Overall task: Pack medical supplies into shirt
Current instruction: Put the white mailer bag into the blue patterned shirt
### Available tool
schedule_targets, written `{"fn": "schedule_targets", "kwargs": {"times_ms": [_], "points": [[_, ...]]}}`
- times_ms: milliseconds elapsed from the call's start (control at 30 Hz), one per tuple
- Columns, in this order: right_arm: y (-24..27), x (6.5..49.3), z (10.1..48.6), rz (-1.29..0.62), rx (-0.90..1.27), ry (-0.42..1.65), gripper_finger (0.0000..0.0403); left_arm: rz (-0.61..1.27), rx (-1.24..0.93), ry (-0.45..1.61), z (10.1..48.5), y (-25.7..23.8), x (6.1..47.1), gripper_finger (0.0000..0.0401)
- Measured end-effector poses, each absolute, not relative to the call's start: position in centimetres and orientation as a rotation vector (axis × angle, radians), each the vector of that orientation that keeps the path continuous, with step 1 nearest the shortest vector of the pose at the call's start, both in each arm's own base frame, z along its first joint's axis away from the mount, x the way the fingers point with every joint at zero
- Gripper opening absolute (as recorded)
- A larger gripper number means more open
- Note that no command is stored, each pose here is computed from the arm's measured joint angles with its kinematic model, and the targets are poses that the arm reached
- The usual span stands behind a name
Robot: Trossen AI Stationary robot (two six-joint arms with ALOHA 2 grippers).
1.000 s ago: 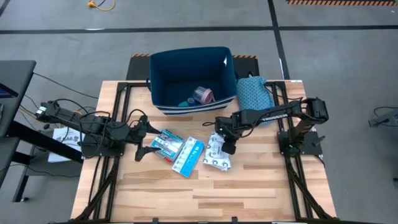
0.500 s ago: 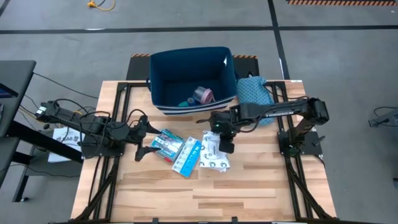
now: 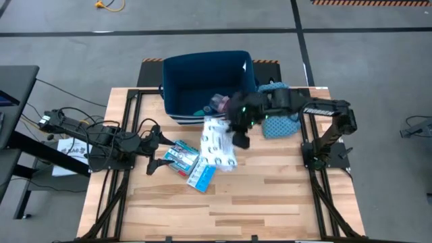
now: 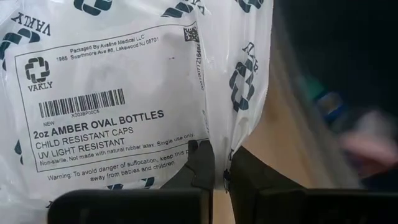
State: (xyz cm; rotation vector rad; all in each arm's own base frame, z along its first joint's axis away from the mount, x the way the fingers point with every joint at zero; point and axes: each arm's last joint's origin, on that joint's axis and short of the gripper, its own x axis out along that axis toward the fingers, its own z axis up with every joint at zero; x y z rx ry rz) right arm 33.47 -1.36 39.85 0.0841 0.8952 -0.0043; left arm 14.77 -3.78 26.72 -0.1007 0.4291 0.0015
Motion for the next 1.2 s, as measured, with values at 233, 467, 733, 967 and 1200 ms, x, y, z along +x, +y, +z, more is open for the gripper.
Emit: {"fn": "schedule_targets", "kwargs": {"times_ms": [233,467,733,967,1200], "points": [[-6.1,33.6,44.6,-0.165,0.010,0.586,0.0015,0.001,-0.101,0.429,26.7,-3.8,14.8,0.0334],[-13.1,35.1,45.6,-0.337,-0.055,0.334,0.0013,0.020,-0.097,0.426,26.7,-3.7,14.8,0.0334],[-21.1,38.6,39.0,-0.454,-0.079,0.445,0.0012,0.087,-0.089,0.407,26.8,-3.5,14.8,0.0334],[-23.0,41.4,32.6,-0.371,-0.199,0.650,0.0015,0.187,-0.068,0.395,26.8,-3.2,14.8,0.0334],[-21.0,43.3,30.7,-0.241,-0.347,0.711,0.0032,0.232,-0.058,0.385,26.8,-3.1,14.8,0.0334]]}}
